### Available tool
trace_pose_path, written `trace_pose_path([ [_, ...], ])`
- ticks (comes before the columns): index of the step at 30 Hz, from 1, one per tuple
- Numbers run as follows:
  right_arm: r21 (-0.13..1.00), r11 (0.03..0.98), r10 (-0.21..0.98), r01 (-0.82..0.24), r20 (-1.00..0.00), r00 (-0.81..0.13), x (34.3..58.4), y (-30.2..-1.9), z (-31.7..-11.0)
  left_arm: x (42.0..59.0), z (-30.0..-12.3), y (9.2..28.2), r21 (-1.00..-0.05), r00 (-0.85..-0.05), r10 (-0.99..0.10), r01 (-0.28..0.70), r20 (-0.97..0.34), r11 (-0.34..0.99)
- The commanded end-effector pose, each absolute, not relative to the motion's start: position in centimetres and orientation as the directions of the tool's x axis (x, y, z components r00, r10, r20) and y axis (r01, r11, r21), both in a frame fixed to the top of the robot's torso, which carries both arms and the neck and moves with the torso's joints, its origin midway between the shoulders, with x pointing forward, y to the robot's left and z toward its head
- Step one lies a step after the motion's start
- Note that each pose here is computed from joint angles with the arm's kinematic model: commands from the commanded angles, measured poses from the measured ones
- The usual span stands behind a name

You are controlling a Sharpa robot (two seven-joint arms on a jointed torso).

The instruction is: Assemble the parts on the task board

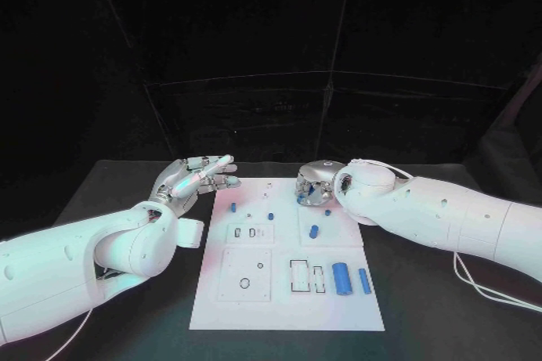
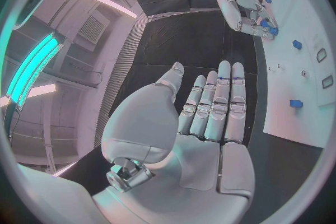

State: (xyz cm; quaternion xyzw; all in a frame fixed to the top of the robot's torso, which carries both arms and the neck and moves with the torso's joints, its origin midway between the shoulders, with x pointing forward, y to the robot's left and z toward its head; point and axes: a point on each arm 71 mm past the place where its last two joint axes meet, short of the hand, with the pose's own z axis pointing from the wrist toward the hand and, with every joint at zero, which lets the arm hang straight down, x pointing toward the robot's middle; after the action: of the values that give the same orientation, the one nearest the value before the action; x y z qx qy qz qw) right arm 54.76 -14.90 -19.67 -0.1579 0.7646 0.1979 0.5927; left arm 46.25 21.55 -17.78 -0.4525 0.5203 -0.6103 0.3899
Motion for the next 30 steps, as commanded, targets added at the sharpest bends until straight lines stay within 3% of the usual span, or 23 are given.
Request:
trace_pose_path([
  [1,0.109,0.867,-0.024,-0.486,-0.966,-0.258,54.8,-14.7,-19.7,46.2,-17.6,21.4,-0.987,-0.302,-0.942,0.011,0.148,-0.159],
  [14,0.109,0.867,-0.016,-0.486,-0.969,-0.246,55.0,-14.7,-19.6,46.3,-17.5,21.4,-0.987,-0.308,-0.94,0.009,0.15,-0.161],
  [30,0.189,0.862,0.187,-0.47,-0.981,-0.052,54.3,-14.5,-17.4,46.3,-17.4,21.7,-0.987,-0.307,-0.94,0.008,0.15,-0.16],
])
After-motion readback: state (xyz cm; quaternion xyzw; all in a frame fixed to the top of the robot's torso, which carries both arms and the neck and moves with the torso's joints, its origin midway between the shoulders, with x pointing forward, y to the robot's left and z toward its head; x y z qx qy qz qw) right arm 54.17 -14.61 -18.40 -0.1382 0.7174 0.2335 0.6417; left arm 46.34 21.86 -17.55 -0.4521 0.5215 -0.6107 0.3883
